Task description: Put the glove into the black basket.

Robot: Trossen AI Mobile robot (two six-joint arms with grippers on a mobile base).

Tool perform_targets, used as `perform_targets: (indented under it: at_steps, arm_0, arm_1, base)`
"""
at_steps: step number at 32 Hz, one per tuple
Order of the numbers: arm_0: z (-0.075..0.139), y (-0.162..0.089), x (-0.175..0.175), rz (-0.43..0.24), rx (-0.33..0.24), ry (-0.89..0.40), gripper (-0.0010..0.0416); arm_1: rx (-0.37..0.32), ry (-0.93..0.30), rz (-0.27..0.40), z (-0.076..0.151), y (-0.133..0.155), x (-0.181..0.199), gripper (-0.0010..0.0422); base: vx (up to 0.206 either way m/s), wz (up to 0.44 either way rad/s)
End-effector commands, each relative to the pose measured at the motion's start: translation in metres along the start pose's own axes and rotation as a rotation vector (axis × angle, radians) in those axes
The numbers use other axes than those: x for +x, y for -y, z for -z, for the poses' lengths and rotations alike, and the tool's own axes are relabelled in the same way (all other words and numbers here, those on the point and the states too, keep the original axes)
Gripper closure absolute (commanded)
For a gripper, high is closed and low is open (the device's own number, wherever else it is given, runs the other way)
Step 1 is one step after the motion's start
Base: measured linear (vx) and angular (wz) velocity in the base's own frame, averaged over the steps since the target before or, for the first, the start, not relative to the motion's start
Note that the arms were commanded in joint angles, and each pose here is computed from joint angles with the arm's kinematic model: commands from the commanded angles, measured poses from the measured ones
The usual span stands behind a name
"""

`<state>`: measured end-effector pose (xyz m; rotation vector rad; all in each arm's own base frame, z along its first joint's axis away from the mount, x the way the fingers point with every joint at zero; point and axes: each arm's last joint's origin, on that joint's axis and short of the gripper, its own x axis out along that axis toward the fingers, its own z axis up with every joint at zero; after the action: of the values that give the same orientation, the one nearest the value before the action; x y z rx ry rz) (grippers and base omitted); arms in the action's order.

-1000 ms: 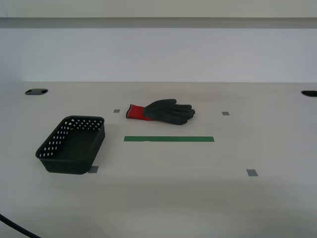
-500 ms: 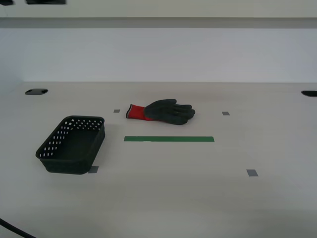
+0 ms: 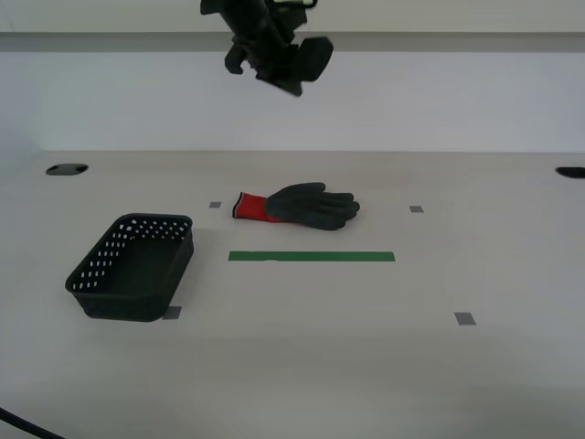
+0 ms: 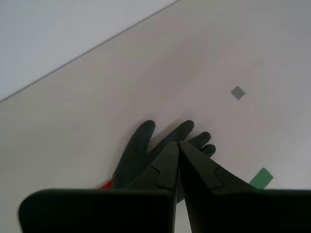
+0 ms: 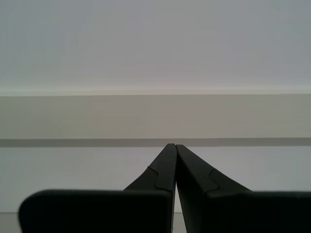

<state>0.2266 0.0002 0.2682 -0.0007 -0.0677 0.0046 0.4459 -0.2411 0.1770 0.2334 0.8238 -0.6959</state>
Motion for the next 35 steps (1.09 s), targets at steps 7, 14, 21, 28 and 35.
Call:
perform_targets:
  at_steps: [7, 14, 21, 28, 35]
  arm_0:
    - [0.002, 0.0, 0.0, 0.001, 0.0, -0.023, 0.0405]
    - [0.005, 0.0, 0.0, 0.001, 0.0, -0.048, 0.0405]
    - [0.007, 0.0, 0.0, 0.001, 0.0, -0.069, 0.0405]
    - [0.008, 0.0, 0.0, 0.0, 0.0, -0.08, 0.0405]
    - [0.008, 0.0, 0.0, 0.0, 0.0, -0.084, 0.0405]
  arm_1:
    - [-0.041, -0.119, 0.044, 0.0, -0.003, 0.073, 0.0412]
    - [-0.086, -0.314, 0.056, 0.046, 0.005, 0.11, 0.04]
    - [-0.129, -0.378, 0.02, 0.073, 0.003, 0.136, 0.0253]
    - [-0.11, -0.35, -0.084, 0.075, -0.002, 0.146, 0.0172]
    - [-0.104, -0.395, -0.117, 0.091, -0.004, 0.166, 0.0204]
  base:
    - [0.0, 0.0]
    - [0.0, 0.0]
    - [0.0, 0.0]
    - [0.0, 0.0]
    - [0.0, 0.0]
